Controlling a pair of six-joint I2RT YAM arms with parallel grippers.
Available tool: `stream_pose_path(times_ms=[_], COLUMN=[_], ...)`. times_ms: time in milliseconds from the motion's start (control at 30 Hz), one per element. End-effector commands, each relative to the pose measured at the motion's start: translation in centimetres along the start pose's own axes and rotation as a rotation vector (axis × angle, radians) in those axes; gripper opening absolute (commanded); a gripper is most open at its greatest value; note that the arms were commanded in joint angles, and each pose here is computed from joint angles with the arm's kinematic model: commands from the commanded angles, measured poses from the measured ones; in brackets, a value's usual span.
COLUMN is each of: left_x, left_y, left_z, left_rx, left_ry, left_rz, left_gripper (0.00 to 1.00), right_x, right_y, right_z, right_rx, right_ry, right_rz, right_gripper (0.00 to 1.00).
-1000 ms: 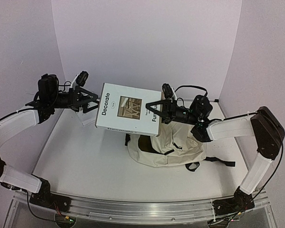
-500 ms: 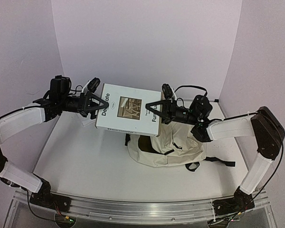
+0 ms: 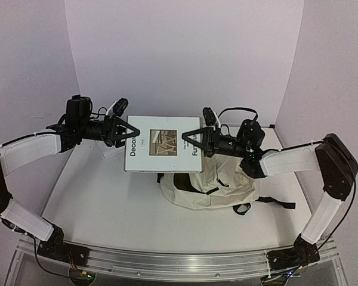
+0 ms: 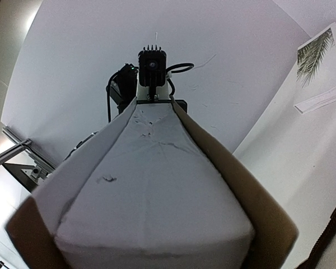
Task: Pack the student bag
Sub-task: Place the book in the student bag.
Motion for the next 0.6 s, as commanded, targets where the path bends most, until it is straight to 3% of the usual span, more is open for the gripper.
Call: stream_pose_path(times_ms=[0,233,367,433,567], left_x=[-0.7,-1.0,-1.2,-1.6,-2.9], left_y=[-0.3,0.7,1.1,0.8,-0.4], left_z=[0.1,0.1,0.2,0.1,-1.3], left_rx=[0.015,-0.033,-0.048,-0.052,-0.070], left_ry=[-0.017,-0.064,-0.077,-0.088,-0.146], left_rz=[0.042,0.014,-0.010,-0.012,0.011], left_gripper=[0.43,0.24,0.22,0.20,0.17], right_x=[-1.9,-2.0,-2.3,-2.4,-3.2], right_y=[2.7,2.6,2.3,1.7,1.6], right_z=[-0.1,-0.3,-0.5,-0.8,-2.2], right_rx=[-0.042,-0.011,0.045,0.129,0.330], right_ry=[-0.043,-0.056,-0.074,-0.076,-0.099], right_rz=[-0.094,-0.107,-0.138,-0.157,-0.241], right_gripper=[0.46,0.56,0.72,0.83,0.95])
Point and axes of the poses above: each gripper's point midway between its finger pads, its own z axis out along the fingers, its own y axis along the line the jaws close on, x = y × z, the point moved 5 cm from there along -z, back along the fingers, and after that the axes turned 4 degrees about -z, right-handed, at the moved point
